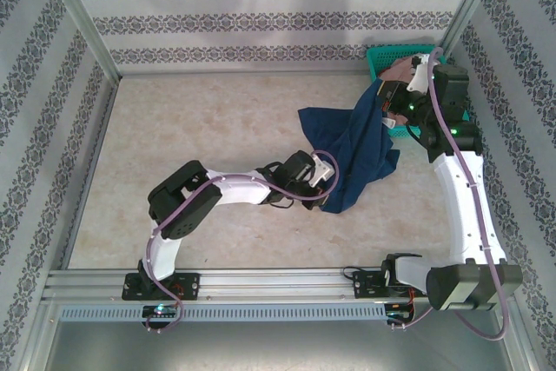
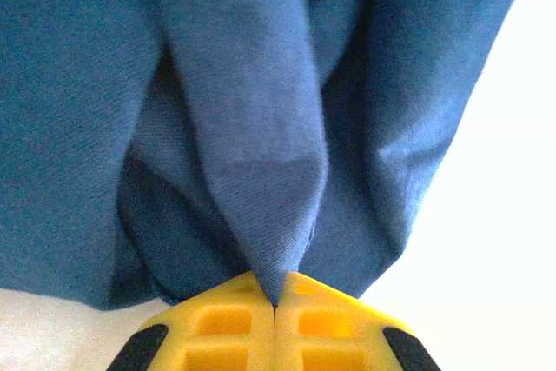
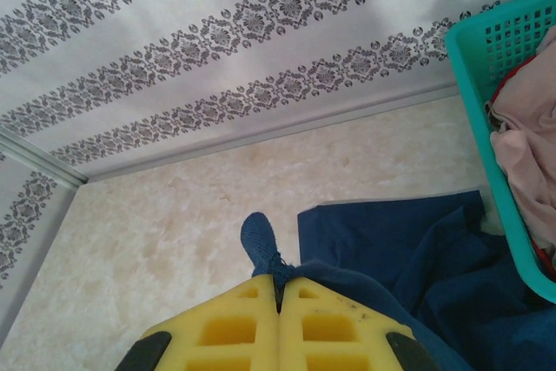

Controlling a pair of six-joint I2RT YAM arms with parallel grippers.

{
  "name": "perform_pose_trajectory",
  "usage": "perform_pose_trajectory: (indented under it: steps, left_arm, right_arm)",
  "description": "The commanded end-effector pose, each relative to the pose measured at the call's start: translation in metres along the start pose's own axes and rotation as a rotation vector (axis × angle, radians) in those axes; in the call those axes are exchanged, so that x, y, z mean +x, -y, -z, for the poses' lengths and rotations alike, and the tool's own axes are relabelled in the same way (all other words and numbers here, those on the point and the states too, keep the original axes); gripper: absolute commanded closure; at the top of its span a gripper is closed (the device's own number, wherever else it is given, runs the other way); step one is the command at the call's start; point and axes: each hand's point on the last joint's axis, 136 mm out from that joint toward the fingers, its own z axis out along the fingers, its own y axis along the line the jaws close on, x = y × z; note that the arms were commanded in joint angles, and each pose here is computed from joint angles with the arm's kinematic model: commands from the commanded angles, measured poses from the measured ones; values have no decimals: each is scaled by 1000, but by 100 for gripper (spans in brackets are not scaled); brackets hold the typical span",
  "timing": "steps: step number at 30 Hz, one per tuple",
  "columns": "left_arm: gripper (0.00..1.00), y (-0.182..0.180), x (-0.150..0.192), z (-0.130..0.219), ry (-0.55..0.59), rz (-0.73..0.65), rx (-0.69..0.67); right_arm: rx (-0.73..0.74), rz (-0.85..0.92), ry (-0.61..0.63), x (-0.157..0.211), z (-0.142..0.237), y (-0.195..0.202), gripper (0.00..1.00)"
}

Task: Fold the inside-out t-shirt
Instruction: Flatten out the T-shirt at the center of the table.

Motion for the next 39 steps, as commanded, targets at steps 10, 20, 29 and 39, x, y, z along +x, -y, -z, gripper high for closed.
perform_pose_trajectory:
  steps: [10,20,29,39]
  left_arm:
    - [100,-64,-165,390,823,64,-667]
    - [100,11,-156,538,1029,12,-709]
    - [100,-109,-168,499,869,243,-937]
    - [100,-70,-276,605,1162,83,-893]
  right_arm:
    - [-212,182,271,-62,73,-102,100]
    - [-303,293,461,-65,210,-149,100]
    - [-131,233,360,-80,88,-107,100]
    - [-258,263,666,-223,100,-176,100]
